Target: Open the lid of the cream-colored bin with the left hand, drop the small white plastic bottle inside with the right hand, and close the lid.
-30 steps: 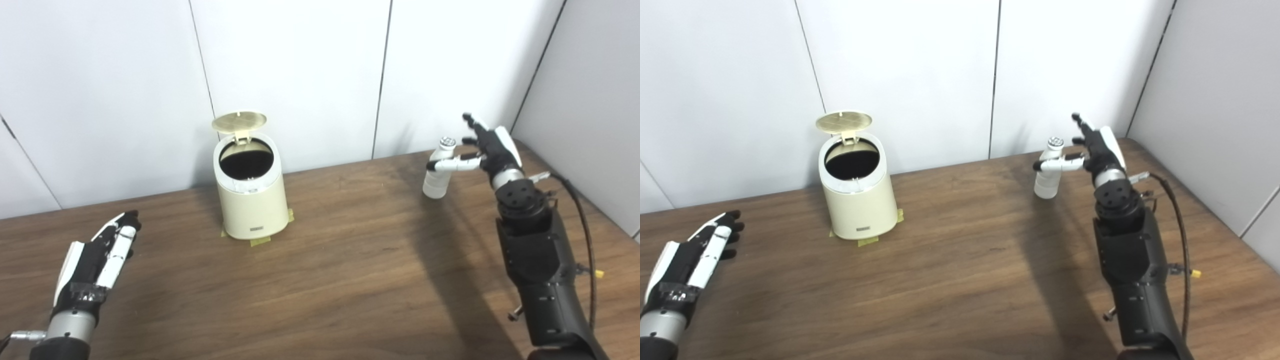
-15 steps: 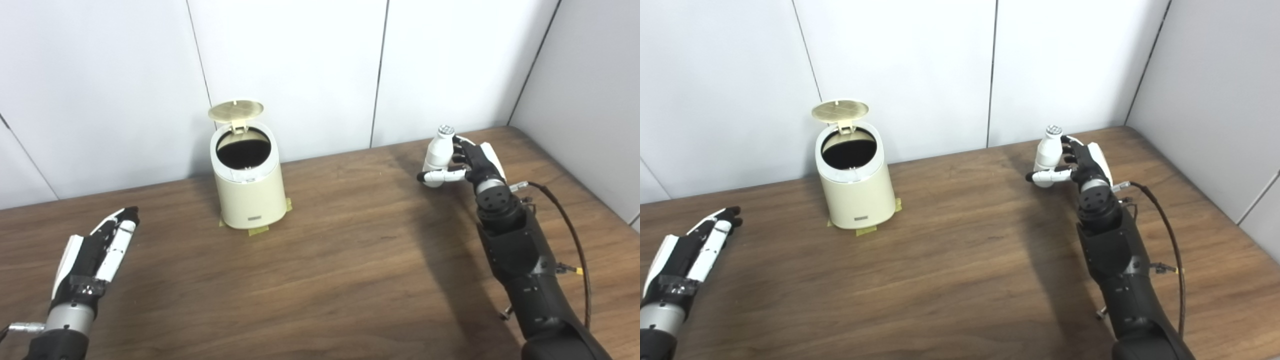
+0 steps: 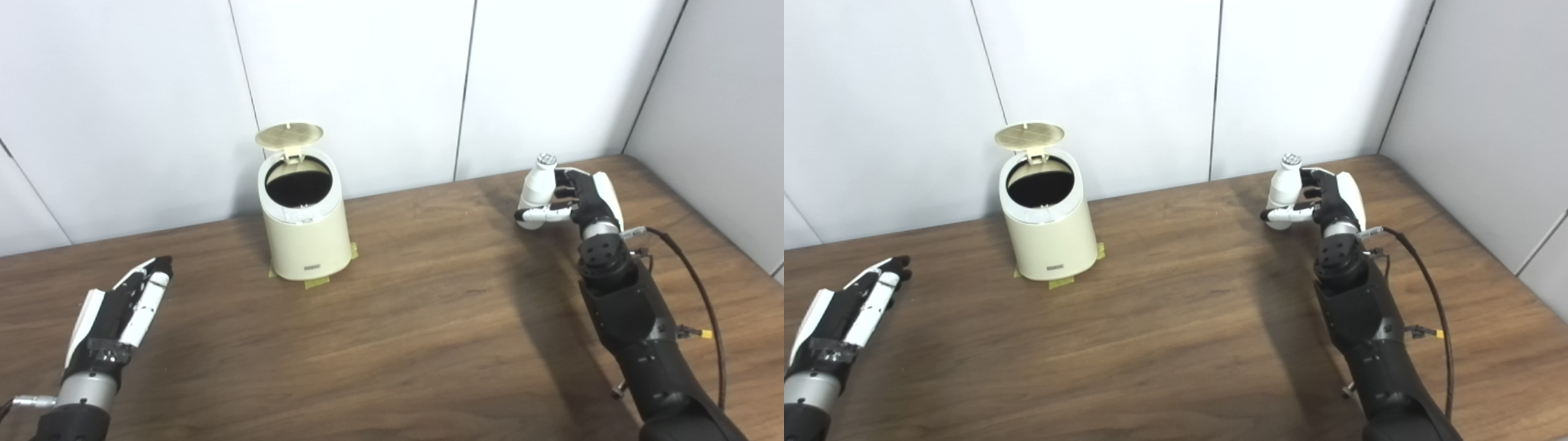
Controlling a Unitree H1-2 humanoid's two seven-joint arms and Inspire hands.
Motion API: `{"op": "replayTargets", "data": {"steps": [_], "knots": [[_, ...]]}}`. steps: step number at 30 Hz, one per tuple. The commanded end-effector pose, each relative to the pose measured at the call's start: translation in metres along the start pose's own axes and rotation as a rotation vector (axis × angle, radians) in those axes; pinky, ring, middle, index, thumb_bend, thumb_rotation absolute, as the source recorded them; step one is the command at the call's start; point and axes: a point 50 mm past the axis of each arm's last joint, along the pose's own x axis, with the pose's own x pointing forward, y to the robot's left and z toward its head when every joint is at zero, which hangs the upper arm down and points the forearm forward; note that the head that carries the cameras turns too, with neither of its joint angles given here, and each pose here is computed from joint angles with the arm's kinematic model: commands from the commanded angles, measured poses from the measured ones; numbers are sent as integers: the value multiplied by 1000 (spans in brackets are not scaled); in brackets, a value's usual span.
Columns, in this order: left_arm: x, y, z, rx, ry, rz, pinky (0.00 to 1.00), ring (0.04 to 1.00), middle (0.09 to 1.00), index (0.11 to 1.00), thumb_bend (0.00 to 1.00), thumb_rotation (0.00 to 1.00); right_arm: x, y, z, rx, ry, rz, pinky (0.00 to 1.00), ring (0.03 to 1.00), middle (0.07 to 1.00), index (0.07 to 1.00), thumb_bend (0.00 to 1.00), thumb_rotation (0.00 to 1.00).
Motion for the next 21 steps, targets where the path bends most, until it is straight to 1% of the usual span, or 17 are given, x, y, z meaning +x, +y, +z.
{"op": "replayTargets", "data": {"steps": [1,2,3,5,7,9,11,13,14,15,16,19,21], "knots": [[2,10,20,17,-65,36,859,898,866,904,433,942,10,-15,21,41,-104,-100,494,534,526,631,637,0],[2,10,20,20,-64,34,865,900,868,908,437,941,10,-14,21,36,-122,-127,435,467,496,592,577,0],[2,10,20,22,-63,33,884,903,869,908,445,942,10,-14,20,31,-135,-145,403,431,487,531,539,0],[2,10,20,27,-63,29,897,891,861,907,446,942,11,-13,18,2,-169,-181,396,425,488,499,528,0],[2,9,20,31,-62,26,909,881,852,905,447,938,12,-13,18,-12,-190,-203,419,440,500,474,523,0],[1,8,20,36,-60,22,915,883,855,906,448,935,11,-12,18,-24,-204,-220,417,439,501,469,522,0],[2,8,20,42,-57,23,898,884,856,904,445,929,11,-11,17,-25,-206,-231,449,456,503,462,521,0],[3,7,19,44,-54,24,908,886,855,901,446,922,11,-10,16,-22,-204,-236,465,465,506,456,520,0],[3,7,19,45,-53,22,893,880,851,898,450,921,11,-9,16,-18,-201,-236,464,468,508,454,520,0],[4,7,18,46,-52,19,870,868,848,897,453,923,11,-8,15,-17,-197,-236,433,456,511,458,520,0],[4,6,18,46,-51,15,869,864,847,897,456,923,10,-7,14,-20,-196,-236,421,450,511,460,520,0],[5,5,18,43,-52,-1,891,864,848,901,470,918,9,-4,13,-24,-198,-230,472,480,512,448,518,0],[6,5,19,53,-54,-4,871,872,851,903,475,908,7,-3,13,-9,-202,-216,468,470,510,456,519,0]]}}
